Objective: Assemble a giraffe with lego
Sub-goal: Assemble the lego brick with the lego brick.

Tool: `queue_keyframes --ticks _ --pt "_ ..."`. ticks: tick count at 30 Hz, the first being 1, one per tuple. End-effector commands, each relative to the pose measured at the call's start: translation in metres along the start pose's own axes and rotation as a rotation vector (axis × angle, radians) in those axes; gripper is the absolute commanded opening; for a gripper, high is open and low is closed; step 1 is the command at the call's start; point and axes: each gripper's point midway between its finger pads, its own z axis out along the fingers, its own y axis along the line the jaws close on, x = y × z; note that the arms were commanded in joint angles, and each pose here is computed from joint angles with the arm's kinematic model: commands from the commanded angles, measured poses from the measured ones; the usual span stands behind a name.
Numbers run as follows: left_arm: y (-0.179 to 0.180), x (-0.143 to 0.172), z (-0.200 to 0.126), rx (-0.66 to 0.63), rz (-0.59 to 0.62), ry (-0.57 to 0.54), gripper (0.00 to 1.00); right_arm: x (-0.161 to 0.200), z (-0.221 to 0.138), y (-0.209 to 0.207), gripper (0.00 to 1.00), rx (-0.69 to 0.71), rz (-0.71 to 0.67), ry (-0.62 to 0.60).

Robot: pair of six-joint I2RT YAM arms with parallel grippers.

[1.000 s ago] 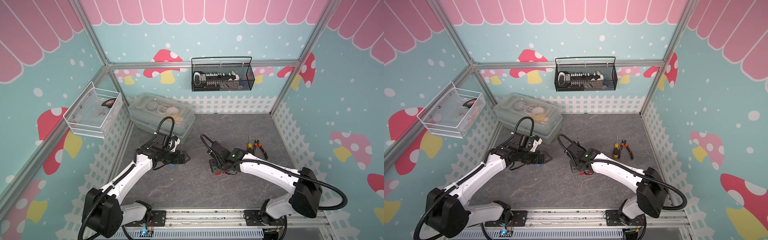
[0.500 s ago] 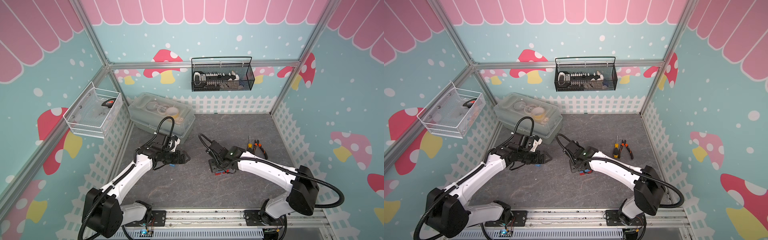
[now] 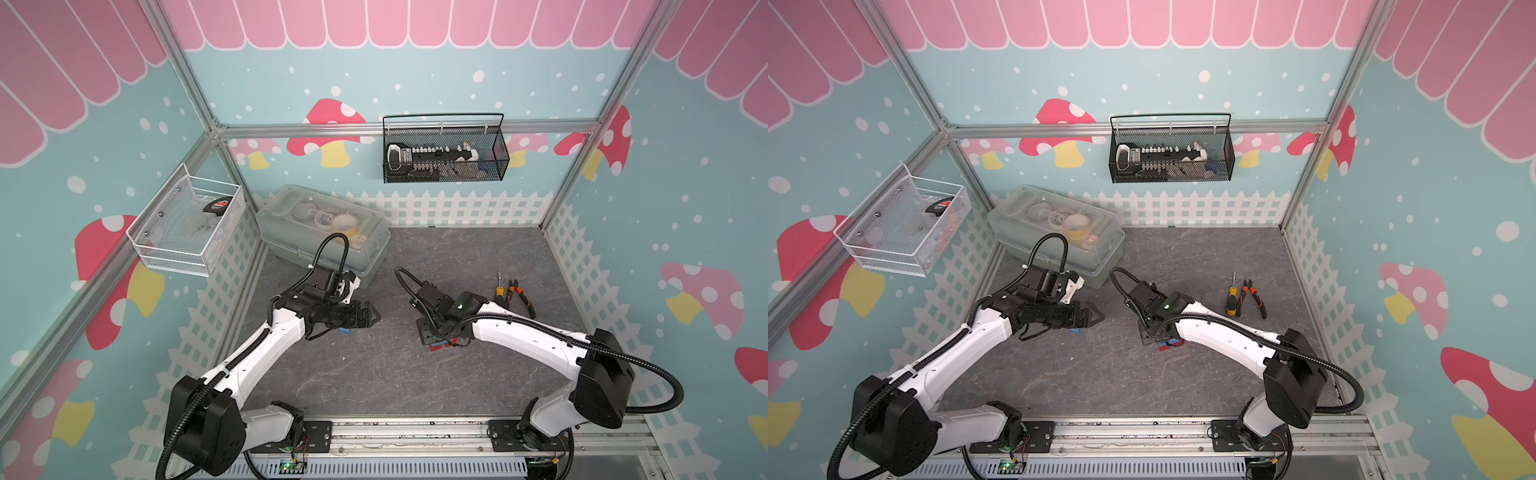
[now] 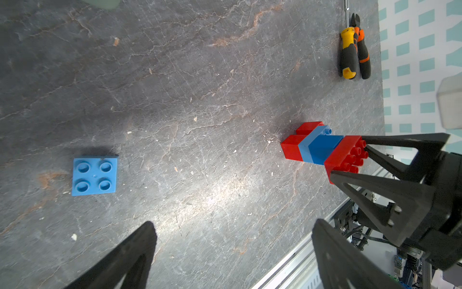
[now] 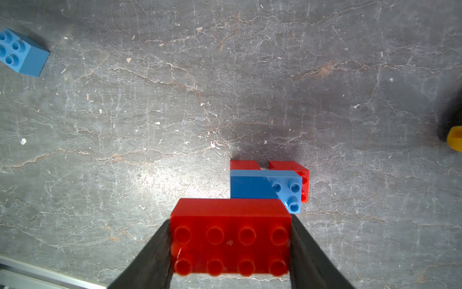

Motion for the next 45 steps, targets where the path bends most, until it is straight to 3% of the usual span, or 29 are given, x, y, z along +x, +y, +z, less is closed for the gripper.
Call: queue_keyframes --ticks 1,35,45 --pt "-0.002 0.001 -0.004 -0.001 0.026 -0.006 0.97 0.002 0.001 0.005 0.48 -0.004 -0.001 0.033" --pt "-0.002 0.000 -0.005 -0.003 0.028 -0.010 0.97 0.041 0.030 -0.001 0.50 0.027 -0.031 0.212" --pt "-0.003 0.000 -0.005 0.000 0.029 -0.012 0.97 0.030 0.019 -0.002 0.52 0.025 -0.026 0.160"
